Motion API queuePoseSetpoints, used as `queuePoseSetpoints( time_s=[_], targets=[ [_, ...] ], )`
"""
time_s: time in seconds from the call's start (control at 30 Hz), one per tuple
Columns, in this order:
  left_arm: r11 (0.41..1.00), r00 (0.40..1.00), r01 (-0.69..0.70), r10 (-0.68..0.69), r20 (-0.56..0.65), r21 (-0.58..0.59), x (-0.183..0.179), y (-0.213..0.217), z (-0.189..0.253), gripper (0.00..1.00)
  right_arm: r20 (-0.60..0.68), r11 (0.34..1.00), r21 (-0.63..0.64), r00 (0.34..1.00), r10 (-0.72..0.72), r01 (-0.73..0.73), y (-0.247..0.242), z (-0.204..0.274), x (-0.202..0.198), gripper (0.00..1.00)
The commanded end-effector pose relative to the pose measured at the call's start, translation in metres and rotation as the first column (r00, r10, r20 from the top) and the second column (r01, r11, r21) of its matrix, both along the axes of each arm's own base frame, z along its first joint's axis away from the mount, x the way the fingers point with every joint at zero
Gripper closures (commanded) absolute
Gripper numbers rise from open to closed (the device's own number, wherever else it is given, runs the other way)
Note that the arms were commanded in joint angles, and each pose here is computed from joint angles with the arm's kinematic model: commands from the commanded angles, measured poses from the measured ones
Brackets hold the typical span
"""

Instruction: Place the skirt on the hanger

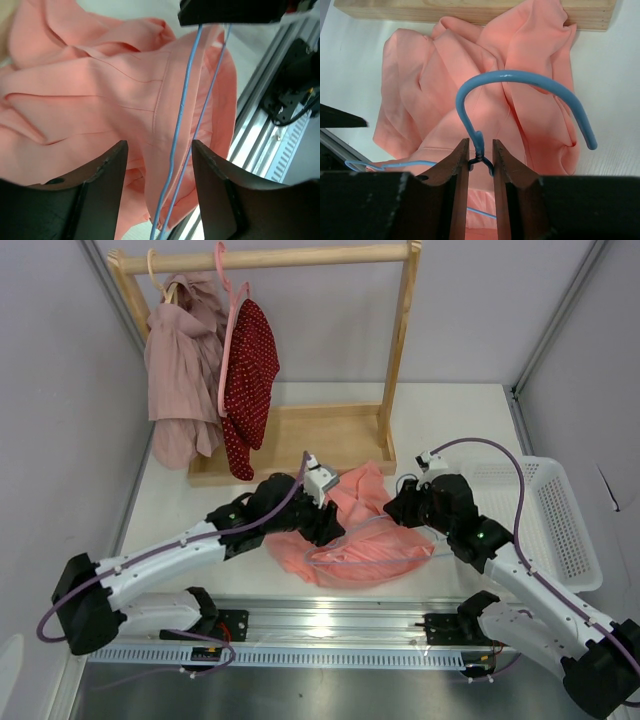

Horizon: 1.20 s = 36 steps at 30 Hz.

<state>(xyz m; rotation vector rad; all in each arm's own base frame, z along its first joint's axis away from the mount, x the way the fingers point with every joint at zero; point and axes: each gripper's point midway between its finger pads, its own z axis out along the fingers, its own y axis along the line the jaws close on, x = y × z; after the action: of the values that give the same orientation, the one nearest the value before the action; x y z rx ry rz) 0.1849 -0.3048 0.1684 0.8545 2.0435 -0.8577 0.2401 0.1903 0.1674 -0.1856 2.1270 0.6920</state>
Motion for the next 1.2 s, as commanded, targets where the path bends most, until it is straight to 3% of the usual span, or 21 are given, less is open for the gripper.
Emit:
queuePoseSetpoints(
  time_s=[0.0,0.17,0.47,0.73,0.97,1.17],
  targets=[
    [0.987,0.988,-0.128,0.136,0.076,-0.098,0.016,0.015,0.049,0.4,0.059,0.998,0.036,0.997,-0.05,0.048,-0.001,0.015,0.01,1.0],
    [0.964,0.973,-0.213,0.225,0.058,-0.161,0.009,0.038,0.063,0.38,0.047,0.996,0.069,0.997,-0.058,0.055,0.002,0.019,0.012,1.0],
    [0.931,0.944,-0.331,0.323,-0.074,-0.155,-0.01,0.067,0.024,0.44,0.03,0.977,0.124,0.983,-0.181,0.176,-0.006,0.031,0.024,1.0],
    [0.938,0.944,-0.305,0.275,-0.182,-0.165,-0.034,0.063,-0.006,0.49,0.015,0.96,0.132,0.968,-0.251,0.247,-0.009,0.028,0.03,1.0],
    [0.945,0.94,-0.294,0.258,-0.223,-0.146,-0.046,0.056,-0.026,0.45,0.015,0.959,0.12,0.965,-0.261,0.258,-0.009,0.025,0.032,1.0],
    [0.917,0.916,-0.37,0.331,-0.228,-0.152,-0.036,0.052,-0.031,0.43,0.014,0.958,0.114,0.964,-0.265,0.262,-0.009,0.025,0.031,1.0]
  ],
)
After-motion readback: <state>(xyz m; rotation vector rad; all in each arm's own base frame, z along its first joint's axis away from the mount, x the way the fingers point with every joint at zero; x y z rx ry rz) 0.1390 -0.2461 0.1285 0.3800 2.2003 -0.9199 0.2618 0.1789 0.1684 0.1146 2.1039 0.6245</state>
